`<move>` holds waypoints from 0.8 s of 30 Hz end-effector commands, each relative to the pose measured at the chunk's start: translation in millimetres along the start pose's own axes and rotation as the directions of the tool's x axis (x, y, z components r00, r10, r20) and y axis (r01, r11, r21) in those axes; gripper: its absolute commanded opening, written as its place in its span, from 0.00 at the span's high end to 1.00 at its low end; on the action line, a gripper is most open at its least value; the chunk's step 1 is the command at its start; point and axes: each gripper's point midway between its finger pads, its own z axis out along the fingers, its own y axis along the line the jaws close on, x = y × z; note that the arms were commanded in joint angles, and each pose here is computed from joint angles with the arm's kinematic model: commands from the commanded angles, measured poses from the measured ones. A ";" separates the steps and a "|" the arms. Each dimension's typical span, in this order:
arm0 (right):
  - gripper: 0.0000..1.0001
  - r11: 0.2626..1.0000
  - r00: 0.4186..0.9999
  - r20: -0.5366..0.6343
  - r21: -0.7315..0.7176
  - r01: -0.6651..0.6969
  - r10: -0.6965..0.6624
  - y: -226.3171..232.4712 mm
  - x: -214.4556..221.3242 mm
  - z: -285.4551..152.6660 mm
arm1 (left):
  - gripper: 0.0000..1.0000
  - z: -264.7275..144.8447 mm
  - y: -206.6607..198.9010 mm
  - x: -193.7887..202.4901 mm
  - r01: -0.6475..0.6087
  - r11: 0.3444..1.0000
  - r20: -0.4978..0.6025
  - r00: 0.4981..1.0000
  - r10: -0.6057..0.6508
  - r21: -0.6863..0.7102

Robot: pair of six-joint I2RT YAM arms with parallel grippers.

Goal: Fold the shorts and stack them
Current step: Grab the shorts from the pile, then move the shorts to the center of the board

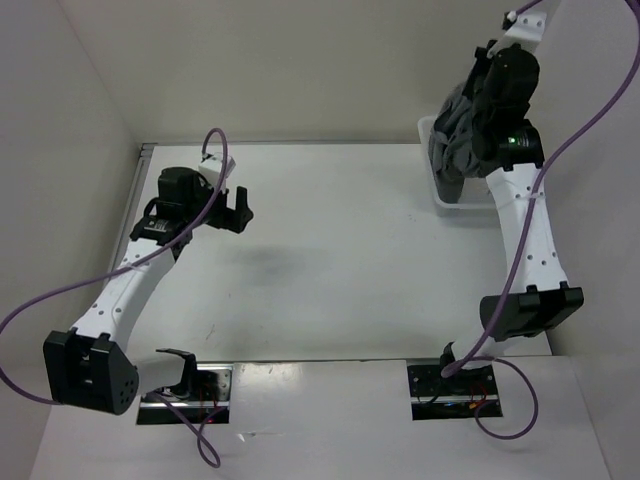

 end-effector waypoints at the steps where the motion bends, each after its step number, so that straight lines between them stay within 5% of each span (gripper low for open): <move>1: 1.00 0.994 0.922 0.381 -0.096 -0.043 0.076 21.8 -144.9 -51.7 | 0.00 -9.5 1.4 -20.9 -0.029 0.999 0.090 0.995 0.031 -0.023; 7: 1.00 0.889 0.755 0.588 -0.457 0.014 0.290 78.6 -264.3 -127.7 | 0.00 -27.4 3.1 -37.3 -0.044 0.997 0.162 0.985 0.053 -0.063; 12: 1.00 0.679 0.768 0.449 -0.734 0.026 0.456 156.0 -256.0 -162.4 | 0.00 -32.2 6.4 -37.6 -0.041 0.995 0.170 0.984 0.056 -0.090; 17: 1.00 0.572 0.861 0.214 -0.813 -0.106 0.462 211.3 -196.1 -124.8 | 0.00 -35.5 16.2 -41.3 -0.030 0.992 0.178 0.983 0.053 -0.126; 22: 1.00 0.645 0.941 -0.023 -0.722 -0.249 0.337 238.5 -93.9 -63.9 | 0.00 -34.9 23.0 -40.5 -0.018 0.991 0.161 0.986 0.039 -0.134; 24: 0.75 0.700 0.959 -0.165 -0.657 -0.280 0.228 245.5 -20.6 -41.9 | 0.00 -33.0 17.5 -31.0 -0.012 0.995 0.117 0.993 0.024 -0.100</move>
